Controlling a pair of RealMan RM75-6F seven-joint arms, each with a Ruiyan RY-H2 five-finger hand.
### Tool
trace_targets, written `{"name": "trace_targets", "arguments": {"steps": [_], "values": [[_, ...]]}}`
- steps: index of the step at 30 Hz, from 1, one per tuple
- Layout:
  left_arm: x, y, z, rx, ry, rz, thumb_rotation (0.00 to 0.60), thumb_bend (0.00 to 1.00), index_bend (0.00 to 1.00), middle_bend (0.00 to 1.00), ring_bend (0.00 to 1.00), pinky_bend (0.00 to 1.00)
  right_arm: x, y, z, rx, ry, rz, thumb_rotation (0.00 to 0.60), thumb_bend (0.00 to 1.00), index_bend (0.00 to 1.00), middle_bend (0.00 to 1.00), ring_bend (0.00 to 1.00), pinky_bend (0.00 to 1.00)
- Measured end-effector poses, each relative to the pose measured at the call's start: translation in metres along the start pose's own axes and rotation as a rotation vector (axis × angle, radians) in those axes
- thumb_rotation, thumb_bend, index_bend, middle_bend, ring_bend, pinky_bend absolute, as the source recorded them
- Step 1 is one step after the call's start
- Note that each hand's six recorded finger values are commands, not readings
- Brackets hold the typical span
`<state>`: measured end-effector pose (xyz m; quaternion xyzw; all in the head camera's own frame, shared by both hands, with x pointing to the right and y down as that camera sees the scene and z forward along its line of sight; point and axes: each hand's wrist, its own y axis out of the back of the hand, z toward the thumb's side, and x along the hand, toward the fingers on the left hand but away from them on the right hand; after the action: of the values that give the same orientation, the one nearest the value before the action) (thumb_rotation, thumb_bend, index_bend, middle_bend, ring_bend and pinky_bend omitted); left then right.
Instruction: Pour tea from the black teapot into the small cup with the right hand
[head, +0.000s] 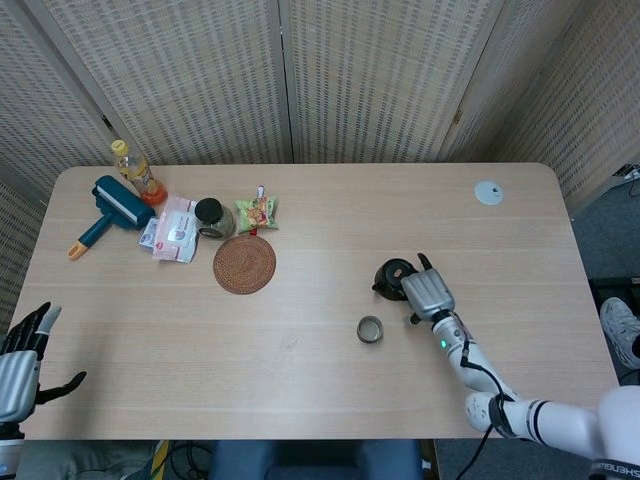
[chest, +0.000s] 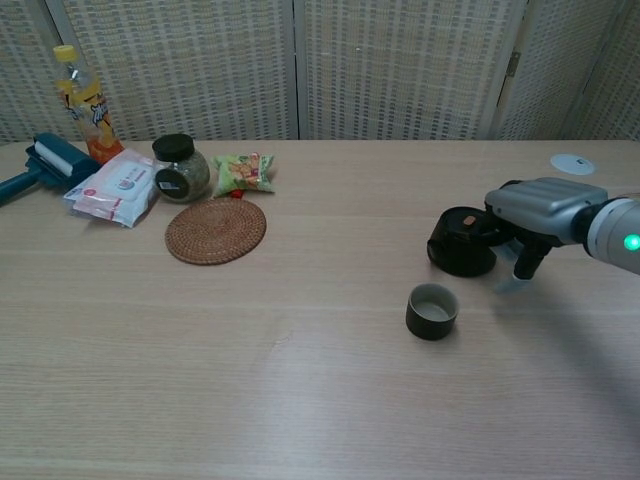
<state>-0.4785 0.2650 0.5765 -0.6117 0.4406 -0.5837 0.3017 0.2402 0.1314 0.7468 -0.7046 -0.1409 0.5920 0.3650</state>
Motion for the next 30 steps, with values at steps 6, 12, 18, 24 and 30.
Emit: {"name": "trace_targets", "arguments": {"steps": [6,12,18,24,30], "values": [[-0.001,0.000,-0.001,0.002,0.004,-0.002,0.600,0.18,0.02,0.00,0.00,0.07,-0.005,0.006,0.001,-0.019,0.002,-0.014,0.547,0.00,0.83,0.86,0.70,0.00],[-0.002,0.001,-0.002,0.004,0.007,0.000,0.600,0.18,0.02,0.00,0.00,0.07,-0.009,0.012,0.000,-0.033,0.005,-0.027,0.547,0.00,0.87,0.89,0.72,0.00],[-0.002,0.002,-0.002,0.008,0.008,0.000,0.600,0.18,0.02,0.00,0.00,0.07,-0.011,0.017,-0.003,-0.070,0.007,-0.031,0.453,0.00,0.90,0.90,0.73,0.00],[-0.001,0.001,0.000,0.013,0.005,-0.002,0.600,0.18,0.02,0.00,0.00,0.07,-0.011,0.027,-0.012,-0.085,0.001,-0.035,0.329,0.00,0.92,0.91,0.73,0.00],[-0.001,0.000,0.003,0.012,-0.001,-0.005,0.600,0.18,0.02,0.00,0.00,0.07,-0.008,0.039,-0.017,-0.098,-0.013,-0.060,0.285,0.00,0.93,0.92,0.74,0.00]]}}
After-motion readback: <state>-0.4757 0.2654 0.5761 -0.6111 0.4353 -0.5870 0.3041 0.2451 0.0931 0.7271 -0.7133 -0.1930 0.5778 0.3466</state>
